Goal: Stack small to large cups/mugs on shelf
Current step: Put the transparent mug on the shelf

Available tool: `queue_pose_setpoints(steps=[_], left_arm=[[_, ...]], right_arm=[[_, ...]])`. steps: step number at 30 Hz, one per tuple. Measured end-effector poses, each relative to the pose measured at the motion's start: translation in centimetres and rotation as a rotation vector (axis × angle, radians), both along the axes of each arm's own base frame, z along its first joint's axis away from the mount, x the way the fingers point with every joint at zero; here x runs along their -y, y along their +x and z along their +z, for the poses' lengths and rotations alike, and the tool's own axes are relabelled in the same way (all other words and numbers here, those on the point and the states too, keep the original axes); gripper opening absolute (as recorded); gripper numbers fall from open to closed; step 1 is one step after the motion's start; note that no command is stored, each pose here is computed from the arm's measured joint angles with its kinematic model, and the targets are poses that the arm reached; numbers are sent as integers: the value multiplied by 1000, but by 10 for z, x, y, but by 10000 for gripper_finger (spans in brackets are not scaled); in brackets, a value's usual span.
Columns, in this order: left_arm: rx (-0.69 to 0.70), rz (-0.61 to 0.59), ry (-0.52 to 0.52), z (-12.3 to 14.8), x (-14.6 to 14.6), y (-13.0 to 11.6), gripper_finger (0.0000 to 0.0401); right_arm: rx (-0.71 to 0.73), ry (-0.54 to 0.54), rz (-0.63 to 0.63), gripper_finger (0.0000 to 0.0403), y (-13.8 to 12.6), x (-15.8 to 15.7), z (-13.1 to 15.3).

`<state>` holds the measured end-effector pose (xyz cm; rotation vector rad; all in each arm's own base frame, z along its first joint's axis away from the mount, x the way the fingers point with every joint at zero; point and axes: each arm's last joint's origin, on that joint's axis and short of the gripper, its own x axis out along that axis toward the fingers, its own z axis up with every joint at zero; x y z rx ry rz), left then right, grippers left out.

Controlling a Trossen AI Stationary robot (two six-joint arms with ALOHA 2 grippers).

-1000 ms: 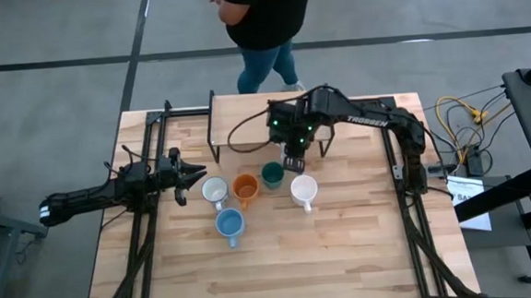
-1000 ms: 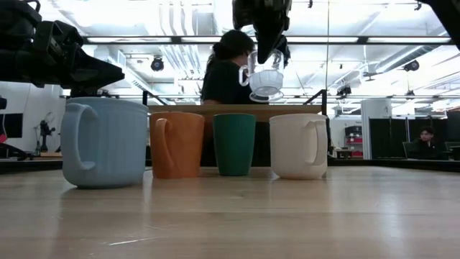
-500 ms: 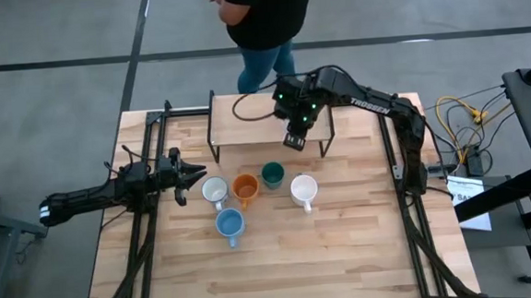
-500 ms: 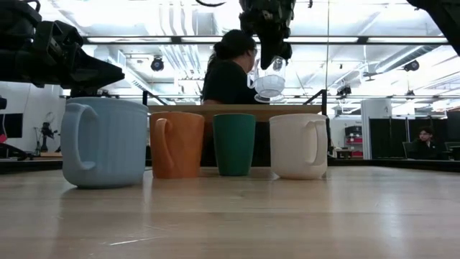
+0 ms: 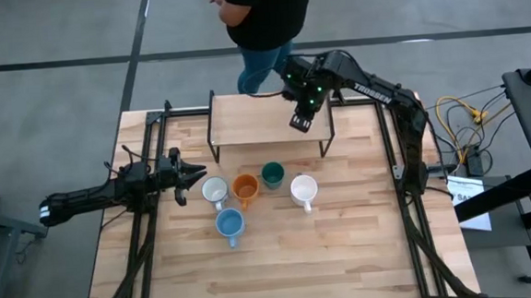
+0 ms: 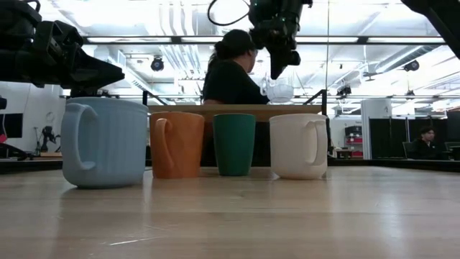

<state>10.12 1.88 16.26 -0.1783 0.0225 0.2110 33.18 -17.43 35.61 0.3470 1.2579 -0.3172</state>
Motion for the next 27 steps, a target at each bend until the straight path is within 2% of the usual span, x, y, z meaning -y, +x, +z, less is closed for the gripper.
queue_pose_setpoints(steps=[11, 27], left_arm=[[0, 0, 0, 0, 0, 0, 68], [0, 0, 0, 0, 0, 0, 68]], right_arm=[[-11, -25, -62, 9, -17, 29, 0], [-17, -64, -101, 8, -31, 52, 0]])
